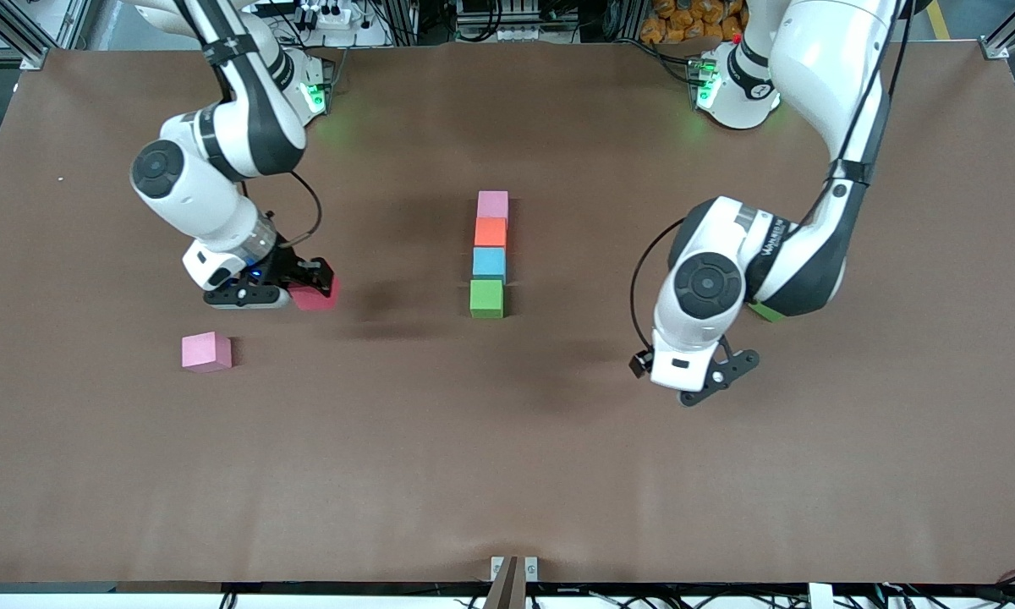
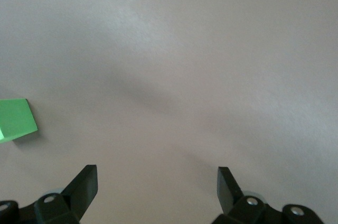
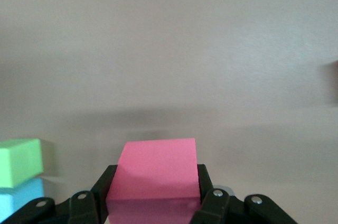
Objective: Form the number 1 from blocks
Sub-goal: 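Carry the red cube toward the line while the left gripper withdraws, then lower the red cube beside the green cube with the right gripper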
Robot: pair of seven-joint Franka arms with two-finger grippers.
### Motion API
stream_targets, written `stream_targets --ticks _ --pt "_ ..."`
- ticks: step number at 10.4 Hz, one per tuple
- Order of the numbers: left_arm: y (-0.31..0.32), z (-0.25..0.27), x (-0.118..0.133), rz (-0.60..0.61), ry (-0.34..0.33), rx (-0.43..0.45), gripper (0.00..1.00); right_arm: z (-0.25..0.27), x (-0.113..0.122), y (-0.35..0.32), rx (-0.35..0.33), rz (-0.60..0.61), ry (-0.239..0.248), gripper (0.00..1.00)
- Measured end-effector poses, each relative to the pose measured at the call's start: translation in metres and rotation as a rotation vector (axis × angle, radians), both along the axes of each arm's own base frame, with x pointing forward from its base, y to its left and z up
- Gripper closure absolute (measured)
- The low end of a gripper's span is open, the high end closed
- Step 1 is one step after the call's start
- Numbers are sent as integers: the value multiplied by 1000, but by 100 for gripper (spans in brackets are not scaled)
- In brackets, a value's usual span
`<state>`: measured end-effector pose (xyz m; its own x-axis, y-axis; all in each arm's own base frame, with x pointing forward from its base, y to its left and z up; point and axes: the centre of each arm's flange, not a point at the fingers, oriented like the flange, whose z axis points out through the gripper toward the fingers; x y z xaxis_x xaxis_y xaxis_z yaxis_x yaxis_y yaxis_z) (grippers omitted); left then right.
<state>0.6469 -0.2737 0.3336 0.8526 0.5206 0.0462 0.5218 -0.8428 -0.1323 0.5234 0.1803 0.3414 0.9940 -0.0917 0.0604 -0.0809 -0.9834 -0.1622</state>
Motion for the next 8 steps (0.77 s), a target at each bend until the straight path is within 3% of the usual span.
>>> stream_targets --ticks 4,8 --pt "66 0 24 45 15 -19 0 0 32 98 -7 -105 -4 36" --pt "108 2 36 43 22 -33 0 -4 54 182 -57 -198 -19 36"
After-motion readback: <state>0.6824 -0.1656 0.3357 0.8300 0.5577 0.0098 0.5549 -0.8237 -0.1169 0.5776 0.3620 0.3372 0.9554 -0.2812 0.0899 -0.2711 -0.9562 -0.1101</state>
